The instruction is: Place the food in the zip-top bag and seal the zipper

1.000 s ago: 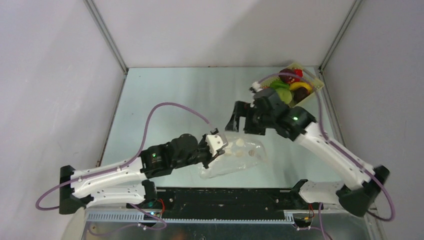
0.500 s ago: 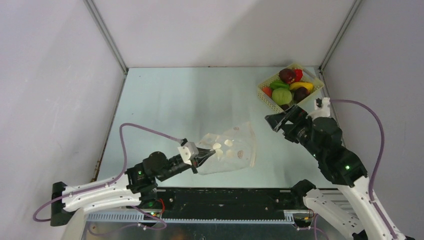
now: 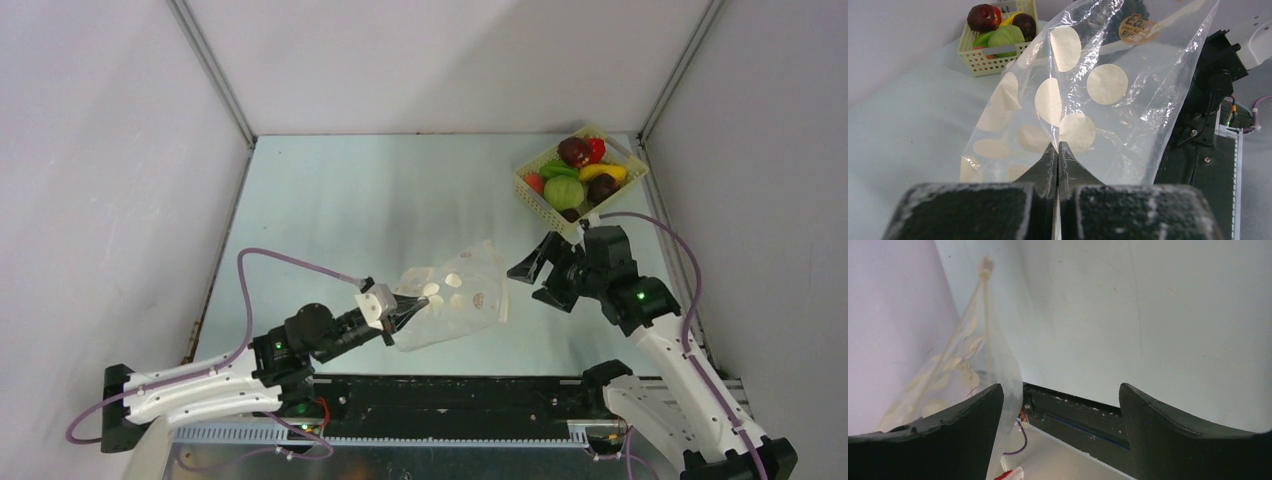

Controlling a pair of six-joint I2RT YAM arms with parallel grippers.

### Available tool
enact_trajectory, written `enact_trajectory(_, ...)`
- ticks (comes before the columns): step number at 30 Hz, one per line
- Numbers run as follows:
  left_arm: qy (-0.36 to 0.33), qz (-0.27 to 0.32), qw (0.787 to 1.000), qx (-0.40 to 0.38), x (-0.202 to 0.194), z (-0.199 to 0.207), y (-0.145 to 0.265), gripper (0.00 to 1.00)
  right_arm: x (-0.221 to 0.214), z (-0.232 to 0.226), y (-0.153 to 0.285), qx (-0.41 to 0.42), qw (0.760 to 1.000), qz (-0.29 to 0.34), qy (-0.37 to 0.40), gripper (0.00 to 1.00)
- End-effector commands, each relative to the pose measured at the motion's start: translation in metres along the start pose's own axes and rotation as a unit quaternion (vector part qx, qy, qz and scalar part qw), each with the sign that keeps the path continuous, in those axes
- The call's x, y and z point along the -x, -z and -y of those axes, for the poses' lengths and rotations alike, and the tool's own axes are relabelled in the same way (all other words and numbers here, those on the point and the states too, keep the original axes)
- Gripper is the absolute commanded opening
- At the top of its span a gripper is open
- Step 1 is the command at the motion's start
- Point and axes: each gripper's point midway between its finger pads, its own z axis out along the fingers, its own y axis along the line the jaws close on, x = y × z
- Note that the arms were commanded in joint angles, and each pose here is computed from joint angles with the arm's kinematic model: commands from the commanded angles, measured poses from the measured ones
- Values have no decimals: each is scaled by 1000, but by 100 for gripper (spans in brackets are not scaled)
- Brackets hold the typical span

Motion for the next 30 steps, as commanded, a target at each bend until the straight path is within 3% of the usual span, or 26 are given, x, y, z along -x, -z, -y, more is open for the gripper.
enact_trajectory(1, -8, 32, 999, -1, 28, -1, 0, 0, 4, -30, 11, 66, 998, 3, 10, 89)
enact_trajectory(7, -14, 33, 999, -8, 28, 1, 0, 0, 3, -37, 18, 90, 996, 2, 18, 89)
enact_trajectory(20, -14, 38, 999, -23, 28, 7, -3, 0, -27, -48, 20, 132, 987, -80, 48, 87)
enact_trajectory(30, -15, 37, 999, -33, 29, 11, -6, 0, -48, -53, 6, 136, 980, -132, 67, 66)
